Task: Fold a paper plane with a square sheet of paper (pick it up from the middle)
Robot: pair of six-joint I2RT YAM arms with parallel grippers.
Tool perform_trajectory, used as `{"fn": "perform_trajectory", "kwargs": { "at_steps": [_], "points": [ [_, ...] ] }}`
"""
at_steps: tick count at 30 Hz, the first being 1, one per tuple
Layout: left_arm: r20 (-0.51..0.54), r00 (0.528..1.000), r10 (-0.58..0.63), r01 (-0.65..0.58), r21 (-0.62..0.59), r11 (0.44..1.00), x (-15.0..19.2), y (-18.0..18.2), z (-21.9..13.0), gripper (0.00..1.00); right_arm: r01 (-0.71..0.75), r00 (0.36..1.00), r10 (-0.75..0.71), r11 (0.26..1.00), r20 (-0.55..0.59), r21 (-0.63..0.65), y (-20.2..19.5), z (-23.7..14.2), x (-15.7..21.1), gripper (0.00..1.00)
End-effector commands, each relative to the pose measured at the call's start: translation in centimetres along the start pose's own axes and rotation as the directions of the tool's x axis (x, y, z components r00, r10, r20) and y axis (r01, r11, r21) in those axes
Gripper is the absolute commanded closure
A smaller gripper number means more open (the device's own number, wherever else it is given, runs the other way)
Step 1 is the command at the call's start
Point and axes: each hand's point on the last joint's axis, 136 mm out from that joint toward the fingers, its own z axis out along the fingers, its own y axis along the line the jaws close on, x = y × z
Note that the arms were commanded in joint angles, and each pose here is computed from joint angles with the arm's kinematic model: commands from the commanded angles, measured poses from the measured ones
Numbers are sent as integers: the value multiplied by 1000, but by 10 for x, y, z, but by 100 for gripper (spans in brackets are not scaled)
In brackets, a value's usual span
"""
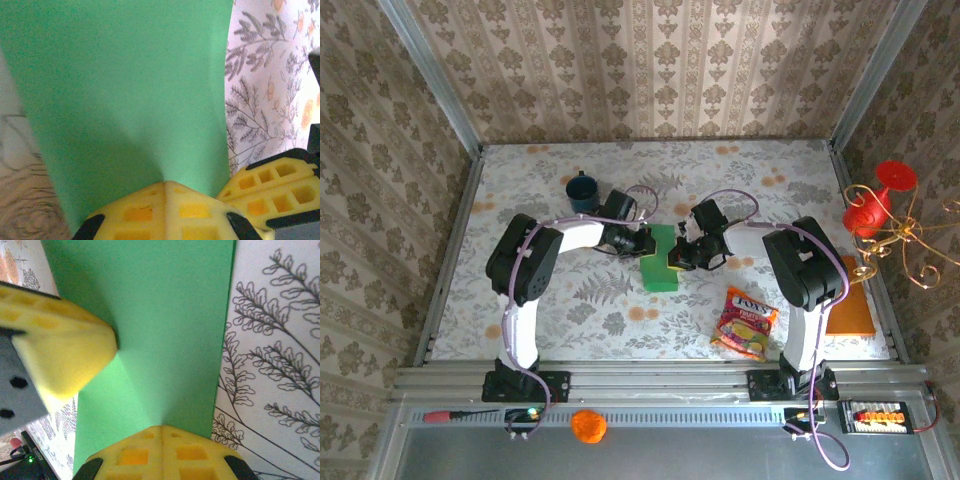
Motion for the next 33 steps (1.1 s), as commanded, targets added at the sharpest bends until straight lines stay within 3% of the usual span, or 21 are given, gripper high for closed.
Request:
{"fn": "perform_trajectory", "kwargs": {
  "at_steps": [1,8,13,18,24,33],
  "points": [
    [62,997,-36,41,-76,996,-19,42,-9,100,-118,964,225,839,-141,531,-143,10,85,100],
    [115,993,-25,39,-127,991,-53,60,-35,100,-123,964,229,837,-138,533,-144,10,85,100],
    [143,987,71,-60,-82,995,-55,4,-44,100,-120,967,217,847,-131,518,-139,9,80,100],
    [106,992,66,-60,-63,996,-36,-13,-23,100,-124,968,218,849,-126,514,-137,10,77,100],
    [55,997,49,-45,-67,997,-28,-5,4,100,-122,967,218,847,-130,517,-138,10,79,100],
    [102,995,4,6,-101,995,-61,33,0,100,-118,967,217,848,-135,517,-140,12,79,100]
  ]
}}
